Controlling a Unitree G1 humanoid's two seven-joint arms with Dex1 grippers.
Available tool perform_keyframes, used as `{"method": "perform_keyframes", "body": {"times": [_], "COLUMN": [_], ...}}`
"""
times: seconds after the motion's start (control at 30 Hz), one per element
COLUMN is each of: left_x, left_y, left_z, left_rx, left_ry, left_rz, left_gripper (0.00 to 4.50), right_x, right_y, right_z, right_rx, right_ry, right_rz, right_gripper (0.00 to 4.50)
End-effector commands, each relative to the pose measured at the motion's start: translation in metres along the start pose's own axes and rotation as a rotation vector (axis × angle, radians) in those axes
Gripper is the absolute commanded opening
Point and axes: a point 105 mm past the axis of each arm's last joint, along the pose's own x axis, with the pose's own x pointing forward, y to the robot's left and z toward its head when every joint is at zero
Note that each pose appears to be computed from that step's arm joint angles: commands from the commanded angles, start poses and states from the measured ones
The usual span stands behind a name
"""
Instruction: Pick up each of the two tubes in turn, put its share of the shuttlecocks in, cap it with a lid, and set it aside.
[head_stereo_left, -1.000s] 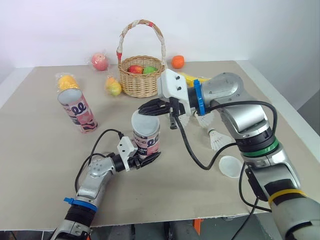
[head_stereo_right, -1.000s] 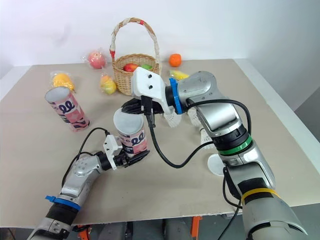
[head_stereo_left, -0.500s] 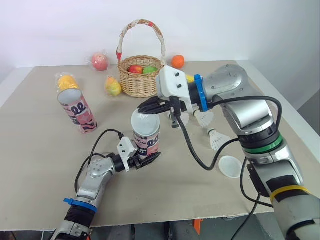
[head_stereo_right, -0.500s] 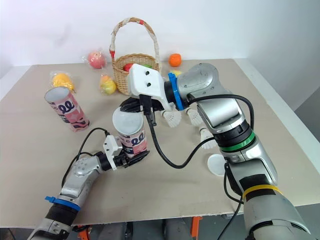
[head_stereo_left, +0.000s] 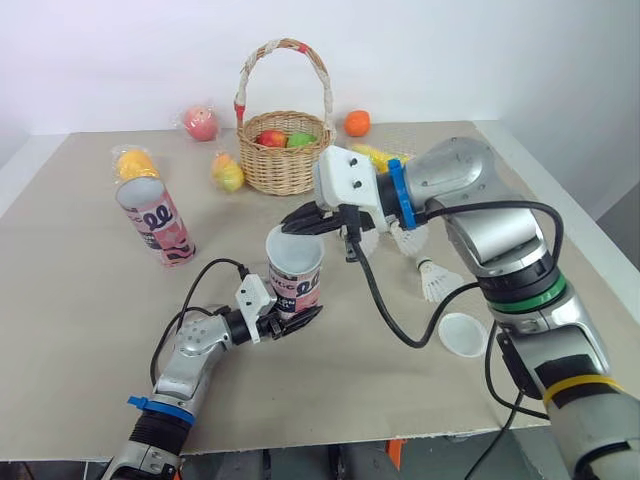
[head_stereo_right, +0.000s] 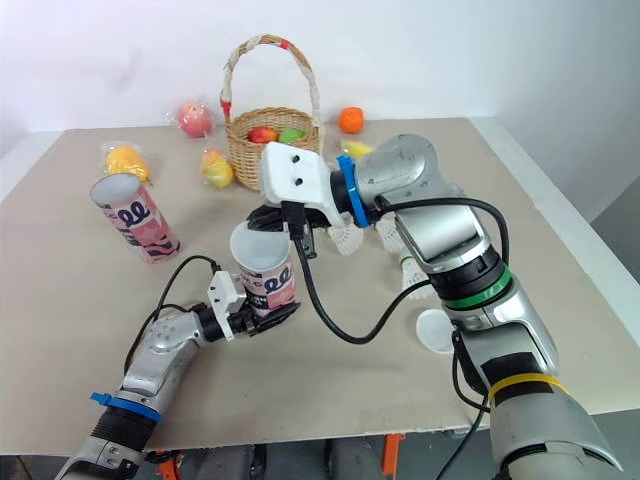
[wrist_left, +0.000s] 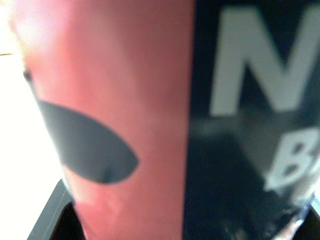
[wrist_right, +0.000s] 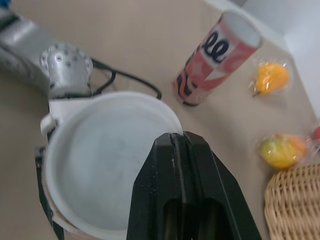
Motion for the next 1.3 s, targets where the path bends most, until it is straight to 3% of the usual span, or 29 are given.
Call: {"method": "perform_keyframes", "body": {"times": [0.03, 1.3], "left_x": [-0.007, -0.004], "left_y": [-0.008, -0.009], "left_z": [-0.030, -0.031], "left_rx": [-0.084, -0.090], "left_ry": [0.102, 0.101], "left_rz": [-0.001, -0.004], "left_gripper": [2.90, 2.90], "right_x": [0.001, -0.002], "right_y": [0.006, -0.006], "right_z": [0.006, -0.004], "right_rx": [-0.043, -0.160], "right_ry": [-0.004, 0.055], "right_rz": [0.022, -0.045], "right_gripper": [0.03, 0.03]}}
